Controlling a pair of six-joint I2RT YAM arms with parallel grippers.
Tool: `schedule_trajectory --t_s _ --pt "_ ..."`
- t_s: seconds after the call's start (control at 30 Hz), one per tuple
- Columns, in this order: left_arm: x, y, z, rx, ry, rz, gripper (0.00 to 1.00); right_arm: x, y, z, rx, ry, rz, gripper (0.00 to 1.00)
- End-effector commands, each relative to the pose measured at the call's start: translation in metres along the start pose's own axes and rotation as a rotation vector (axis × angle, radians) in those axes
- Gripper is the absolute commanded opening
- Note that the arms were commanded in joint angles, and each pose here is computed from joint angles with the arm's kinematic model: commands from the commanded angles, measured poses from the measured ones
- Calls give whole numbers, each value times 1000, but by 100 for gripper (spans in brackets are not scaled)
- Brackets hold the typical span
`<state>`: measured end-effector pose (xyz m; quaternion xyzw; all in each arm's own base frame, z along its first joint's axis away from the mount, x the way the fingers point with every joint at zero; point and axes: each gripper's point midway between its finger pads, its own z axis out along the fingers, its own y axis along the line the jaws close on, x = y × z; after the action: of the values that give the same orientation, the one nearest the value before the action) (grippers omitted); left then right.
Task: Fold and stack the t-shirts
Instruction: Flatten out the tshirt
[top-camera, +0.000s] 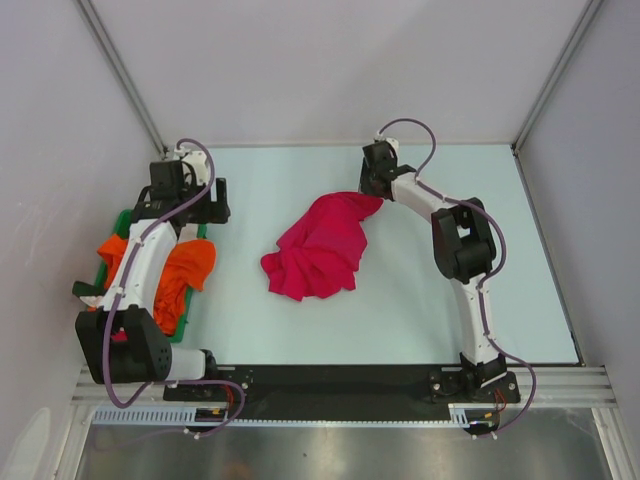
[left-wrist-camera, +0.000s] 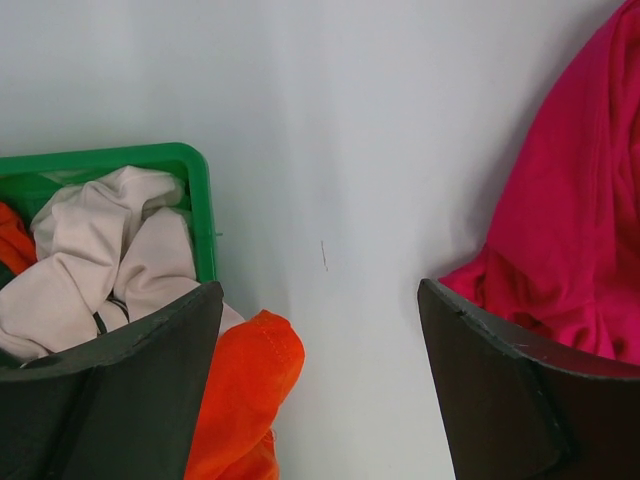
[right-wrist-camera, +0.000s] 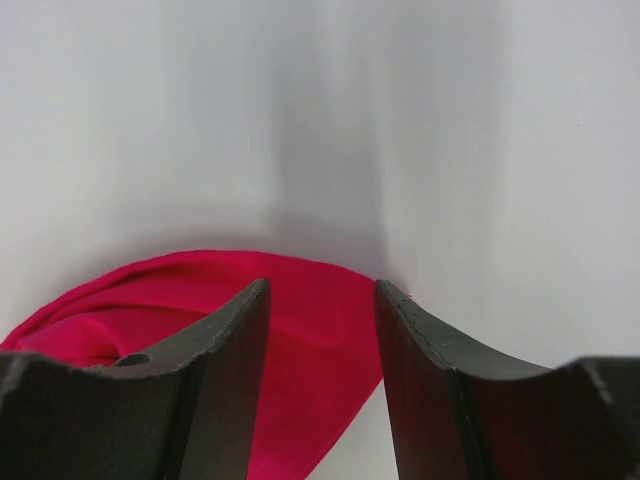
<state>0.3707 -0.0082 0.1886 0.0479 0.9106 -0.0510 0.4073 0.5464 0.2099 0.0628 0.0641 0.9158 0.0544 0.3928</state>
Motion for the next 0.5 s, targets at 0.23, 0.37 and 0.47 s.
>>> schedule_trajectory --t_s 0.23,0.37,0.47 --pt "-3 -9 -1 26 -18 12 85 1 -21 7 84 3 26 51" --pt "-1 -13 1 31 -14 17 85 7 -31 9 112 16 28 51" --pt "0 -13 2 31 -10 21 85 13 -35 11 121 30 28 52"
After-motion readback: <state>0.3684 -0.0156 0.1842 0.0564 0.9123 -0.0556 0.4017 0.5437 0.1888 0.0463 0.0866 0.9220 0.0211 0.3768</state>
